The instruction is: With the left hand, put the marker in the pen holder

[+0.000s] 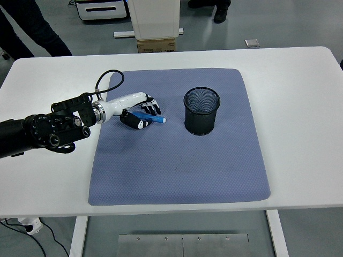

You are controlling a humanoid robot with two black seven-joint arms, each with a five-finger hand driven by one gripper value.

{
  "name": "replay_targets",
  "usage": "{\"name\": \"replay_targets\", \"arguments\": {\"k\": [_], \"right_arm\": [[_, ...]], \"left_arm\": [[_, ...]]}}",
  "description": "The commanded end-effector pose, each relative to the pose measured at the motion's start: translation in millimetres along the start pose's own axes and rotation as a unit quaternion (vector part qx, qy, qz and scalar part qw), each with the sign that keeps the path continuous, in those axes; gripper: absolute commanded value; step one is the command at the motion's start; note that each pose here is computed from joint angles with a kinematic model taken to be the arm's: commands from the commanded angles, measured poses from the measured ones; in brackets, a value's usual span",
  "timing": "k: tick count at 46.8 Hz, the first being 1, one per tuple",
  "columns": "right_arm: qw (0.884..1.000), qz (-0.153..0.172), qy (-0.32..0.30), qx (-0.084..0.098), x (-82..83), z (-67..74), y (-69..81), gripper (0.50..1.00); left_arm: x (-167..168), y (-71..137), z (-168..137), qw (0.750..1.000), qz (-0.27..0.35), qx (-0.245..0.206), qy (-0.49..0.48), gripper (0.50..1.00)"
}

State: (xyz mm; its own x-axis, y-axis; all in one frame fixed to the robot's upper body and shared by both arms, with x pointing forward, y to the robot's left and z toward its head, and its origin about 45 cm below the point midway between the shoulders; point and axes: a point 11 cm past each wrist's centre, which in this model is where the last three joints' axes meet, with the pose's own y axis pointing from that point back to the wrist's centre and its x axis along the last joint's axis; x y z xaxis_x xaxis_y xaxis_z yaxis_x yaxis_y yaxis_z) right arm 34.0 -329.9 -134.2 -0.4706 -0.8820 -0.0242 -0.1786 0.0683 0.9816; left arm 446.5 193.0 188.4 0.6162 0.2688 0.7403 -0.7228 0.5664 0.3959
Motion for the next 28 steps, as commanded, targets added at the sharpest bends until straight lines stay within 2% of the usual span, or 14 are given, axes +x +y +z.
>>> {"name": "replay_targets", "arguments": {"k": [1, 13, 21, 22, 28], "right_arm": [[1.0, 0.0, 0.0, 0.0, 0.0, 0.0, 0.0, 1.0], [1.0, 0.0, 0.0, 0.0, 0.0, 0.0, 0.0, 1.0], [1.0, 0.0, 0.0, 0.0, 0.0, 0.0, 0.0, 1.0], [1.0, 0.0, 0.0, 0.0, 0.0, 0.0, 0.0, 1.0], [1.0, 0.0, 0.0, 0.0, 0.0, 0.0, 0.0, 1.0]], "left_arm": [[-1.4, 0.1, 0.3, 1.0, -0.004, -0.003, -0.012, 0.616], [-1.3, 0.1, 0.1, 1.0, -0.005, -0.003, -0.015, 0.607], [-1.3, 0.1, 0.1, 1.0, -0.005, -0.003, -0.015, 0.528], [-1.3, 0.1, 0.1, 1.0, -0.005, -0.003, -0.015, 0.5], [-1.3, 0.1, 0.1, 1.0, -0.005, -0.003, -0.015, 0.5]]}}
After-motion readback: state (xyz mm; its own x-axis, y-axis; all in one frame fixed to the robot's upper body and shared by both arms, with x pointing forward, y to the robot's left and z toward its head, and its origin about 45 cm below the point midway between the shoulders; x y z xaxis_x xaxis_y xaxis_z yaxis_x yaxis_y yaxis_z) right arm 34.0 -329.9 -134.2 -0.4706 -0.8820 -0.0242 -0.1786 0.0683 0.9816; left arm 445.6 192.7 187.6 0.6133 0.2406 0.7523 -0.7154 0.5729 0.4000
